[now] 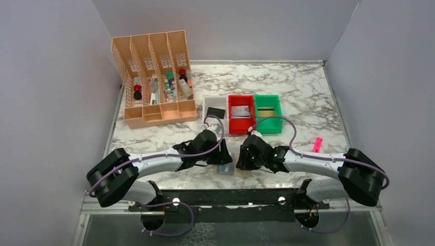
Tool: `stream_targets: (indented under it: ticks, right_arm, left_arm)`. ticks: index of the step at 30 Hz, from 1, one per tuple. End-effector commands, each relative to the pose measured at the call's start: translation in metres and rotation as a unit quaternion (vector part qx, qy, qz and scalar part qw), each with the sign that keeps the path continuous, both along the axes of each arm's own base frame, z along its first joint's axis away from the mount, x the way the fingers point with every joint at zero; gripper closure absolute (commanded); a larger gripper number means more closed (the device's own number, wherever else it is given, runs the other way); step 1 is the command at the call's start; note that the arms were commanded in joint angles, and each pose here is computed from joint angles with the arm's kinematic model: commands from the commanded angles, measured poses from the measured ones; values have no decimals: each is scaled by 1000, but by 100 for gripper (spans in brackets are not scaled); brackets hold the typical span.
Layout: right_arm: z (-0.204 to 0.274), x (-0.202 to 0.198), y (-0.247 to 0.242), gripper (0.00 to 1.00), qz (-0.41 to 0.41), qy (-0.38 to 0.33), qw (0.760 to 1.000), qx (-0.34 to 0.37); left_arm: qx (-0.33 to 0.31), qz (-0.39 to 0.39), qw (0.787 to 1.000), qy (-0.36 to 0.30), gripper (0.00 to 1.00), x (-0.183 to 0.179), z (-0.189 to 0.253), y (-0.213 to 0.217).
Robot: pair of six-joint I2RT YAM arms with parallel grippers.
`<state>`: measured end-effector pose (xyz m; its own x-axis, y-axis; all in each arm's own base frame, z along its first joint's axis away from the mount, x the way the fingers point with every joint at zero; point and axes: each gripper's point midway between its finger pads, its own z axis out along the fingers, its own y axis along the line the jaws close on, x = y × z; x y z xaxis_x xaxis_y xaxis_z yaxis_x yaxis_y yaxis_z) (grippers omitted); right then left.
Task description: Take the credit cards out of the card holder
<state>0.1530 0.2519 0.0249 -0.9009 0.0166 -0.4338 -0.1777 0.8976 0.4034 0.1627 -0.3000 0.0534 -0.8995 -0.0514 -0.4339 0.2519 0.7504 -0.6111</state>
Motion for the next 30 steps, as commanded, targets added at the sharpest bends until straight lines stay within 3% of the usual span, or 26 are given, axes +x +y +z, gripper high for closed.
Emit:
stream_targets:
  ticks: [1, 12, 15, 20, 30]
  right_arm:
    - [-16, -3, -17, 60, -19, 7, 999, -33]
    - [-12, -1, -11, 60, -23, 7, 1000, -17]
    - [-1, 0, -5, 60, -22, 0, 1000, 6]
    - [32, 8, -6, 58, -44, -38, 997, 42]
    - [57, 17, -91, 56, -238, -83, 968, -17]
  left_arm:
    - [-56, -15, 998, -20, 44, 6, 31, -21]
    - [-81, -45, 996, -1, 45, -1, 26, -35]
    - [-119, -55, 991, -11, 46, 0, 41, -46]
    - [-120, -62, 991, -21, 46, 6, 45, -54]
    - [-106, -87, 991, 5, 48, 5, 24, -68]
